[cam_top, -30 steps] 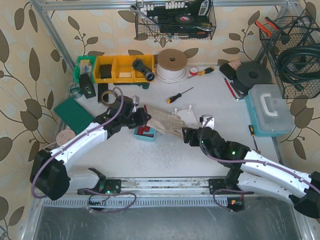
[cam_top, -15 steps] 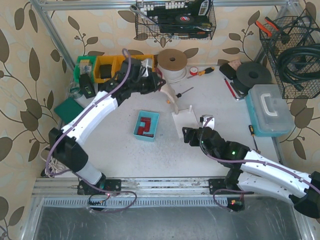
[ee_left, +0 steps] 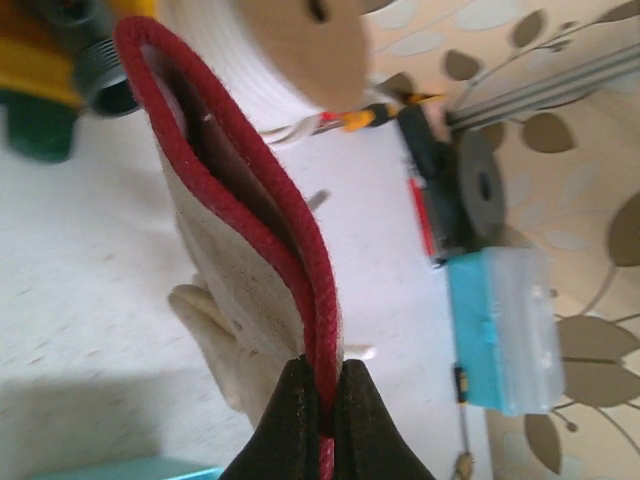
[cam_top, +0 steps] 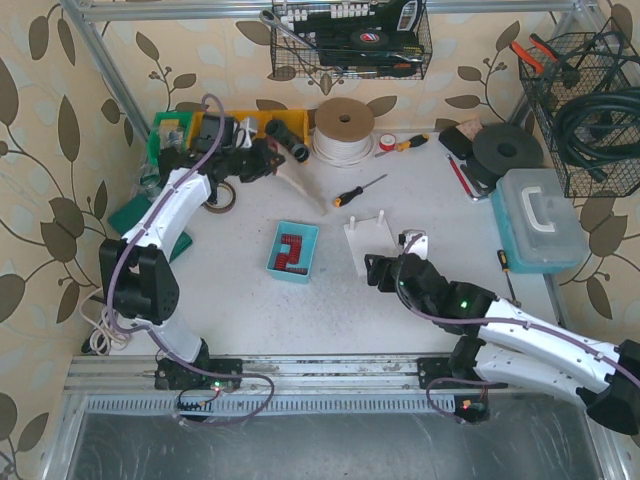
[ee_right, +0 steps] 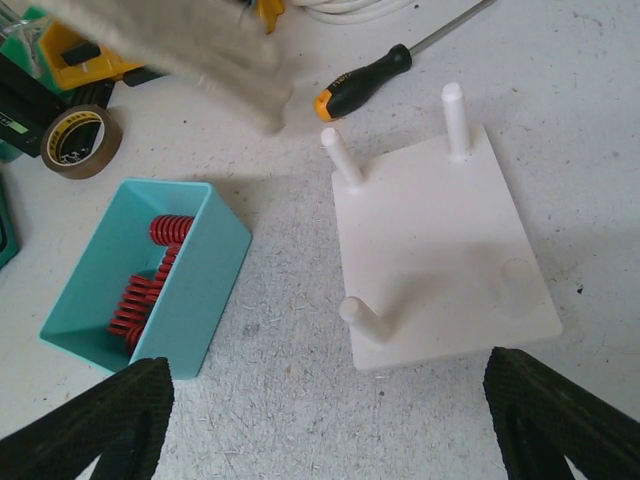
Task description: Install the large spring
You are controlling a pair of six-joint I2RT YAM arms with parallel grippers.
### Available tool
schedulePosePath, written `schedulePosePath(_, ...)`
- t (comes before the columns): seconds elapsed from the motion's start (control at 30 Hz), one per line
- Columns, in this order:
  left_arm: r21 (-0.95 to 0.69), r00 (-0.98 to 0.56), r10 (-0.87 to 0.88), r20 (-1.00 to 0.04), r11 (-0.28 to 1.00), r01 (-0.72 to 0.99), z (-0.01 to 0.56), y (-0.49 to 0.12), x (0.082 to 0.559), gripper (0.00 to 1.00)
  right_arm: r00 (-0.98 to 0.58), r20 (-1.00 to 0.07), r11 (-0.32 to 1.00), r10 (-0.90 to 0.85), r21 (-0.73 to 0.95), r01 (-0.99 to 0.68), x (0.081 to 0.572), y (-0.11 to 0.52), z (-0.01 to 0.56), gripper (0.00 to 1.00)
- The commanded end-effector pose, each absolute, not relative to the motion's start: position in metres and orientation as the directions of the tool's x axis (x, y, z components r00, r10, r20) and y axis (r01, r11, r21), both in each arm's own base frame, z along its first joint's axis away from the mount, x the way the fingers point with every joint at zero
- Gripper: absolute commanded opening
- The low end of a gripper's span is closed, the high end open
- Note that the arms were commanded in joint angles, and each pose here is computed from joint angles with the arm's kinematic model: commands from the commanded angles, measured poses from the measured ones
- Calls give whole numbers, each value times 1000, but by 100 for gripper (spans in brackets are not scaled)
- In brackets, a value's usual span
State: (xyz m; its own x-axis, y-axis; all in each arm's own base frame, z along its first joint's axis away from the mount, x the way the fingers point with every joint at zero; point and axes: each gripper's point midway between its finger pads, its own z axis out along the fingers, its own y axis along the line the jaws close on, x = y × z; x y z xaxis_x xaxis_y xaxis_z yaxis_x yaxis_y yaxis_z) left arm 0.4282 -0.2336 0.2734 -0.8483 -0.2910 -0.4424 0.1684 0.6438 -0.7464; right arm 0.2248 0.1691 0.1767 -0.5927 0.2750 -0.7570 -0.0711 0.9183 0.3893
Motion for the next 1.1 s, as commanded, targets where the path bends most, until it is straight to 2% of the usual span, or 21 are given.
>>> schedulePosePath(0.0,-705,-868,-198,-456,675,217,251,-209,410,0,-587,-768,932,257,356,-58,227,167,175,84)
schedulePosePath(0.23,-649,-895,-254,-366,759,49,170,-137,414,0,-580,-773,934,255,352,-59,229,167,176,85)
schedulePosePath(0.43,-572,-909,-238,-341,820,0,139,-120,414,0,-591,-773,938,230,338,-78,230,173,175,87)
schedulePosePath(0.47,-563,-909,-240,-342,827,-6,139,-118,414,6,-593,-773,939,227,336,-79,230,174,175,87)
schedulePosePath(0.53,-540,-909,-242,-340,841,-23,137,-112,413,28,-602,-770,943,211,324,-83,230,175,174,87)
schedulePosePath(0.7,-473,-907,-246,-342,879,-61,143,-97,404,64,-609,-766,943,205,321,-85,230,177,173,88)
schedulePosePath(0.87,-426,-894,-251,-370,902,-77,159,-85,390,76,-612,-764,940,207,328,-91,229,178,172,88)
schedulePosePath(1.07,-385,-878,-251,-406,919,-85,180,-75,364,79,-626,-753,936,202,337,-104,227,182,170,88)
